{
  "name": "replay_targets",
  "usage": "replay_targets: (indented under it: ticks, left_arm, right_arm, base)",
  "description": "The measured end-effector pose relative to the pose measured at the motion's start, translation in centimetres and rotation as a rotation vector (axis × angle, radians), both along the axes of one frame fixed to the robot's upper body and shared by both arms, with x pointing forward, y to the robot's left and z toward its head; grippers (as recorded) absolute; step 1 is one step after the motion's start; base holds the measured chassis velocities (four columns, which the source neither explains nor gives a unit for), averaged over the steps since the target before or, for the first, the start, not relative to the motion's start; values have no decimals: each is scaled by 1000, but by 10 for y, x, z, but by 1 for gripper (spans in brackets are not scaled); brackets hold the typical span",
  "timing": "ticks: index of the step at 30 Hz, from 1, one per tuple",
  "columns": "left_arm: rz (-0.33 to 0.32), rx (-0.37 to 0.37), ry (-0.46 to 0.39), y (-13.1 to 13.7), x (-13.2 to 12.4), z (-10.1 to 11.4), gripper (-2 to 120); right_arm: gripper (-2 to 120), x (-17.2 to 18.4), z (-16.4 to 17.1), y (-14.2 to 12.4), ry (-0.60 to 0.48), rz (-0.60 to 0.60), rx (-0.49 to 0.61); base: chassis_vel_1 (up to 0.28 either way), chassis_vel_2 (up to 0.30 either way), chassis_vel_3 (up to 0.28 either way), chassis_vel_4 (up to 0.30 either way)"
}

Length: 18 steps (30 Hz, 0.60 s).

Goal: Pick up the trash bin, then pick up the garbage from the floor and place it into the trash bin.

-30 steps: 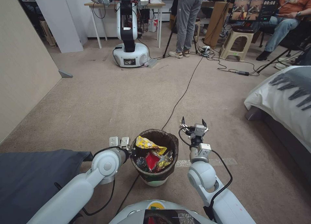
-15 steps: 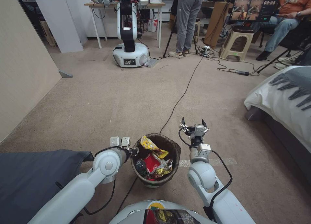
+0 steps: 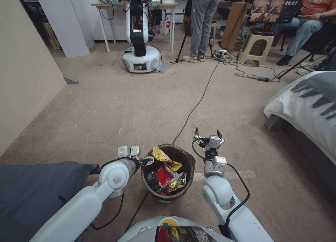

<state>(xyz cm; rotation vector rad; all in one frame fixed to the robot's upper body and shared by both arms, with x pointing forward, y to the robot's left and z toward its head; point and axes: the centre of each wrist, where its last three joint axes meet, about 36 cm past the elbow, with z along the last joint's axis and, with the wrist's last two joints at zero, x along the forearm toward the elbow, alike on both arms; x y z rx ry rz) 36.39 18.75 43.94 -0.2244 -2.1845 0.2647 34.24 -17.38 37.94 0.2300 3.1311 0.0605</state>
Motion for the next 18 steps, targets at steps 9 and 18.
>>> replay_targets:
  ticks: [9,18]
  left_arm:
    - [9,-4,-24,1,2,3,100]
    - [16,19,-129,4,-9,25,100]
  right_arm:
    - [100,-1,-1,2,3,2,2]
    - [100,-2,0,5,0,-3,16]
  base:
    - [0,0,0,0]
    - [0,0,0,0]
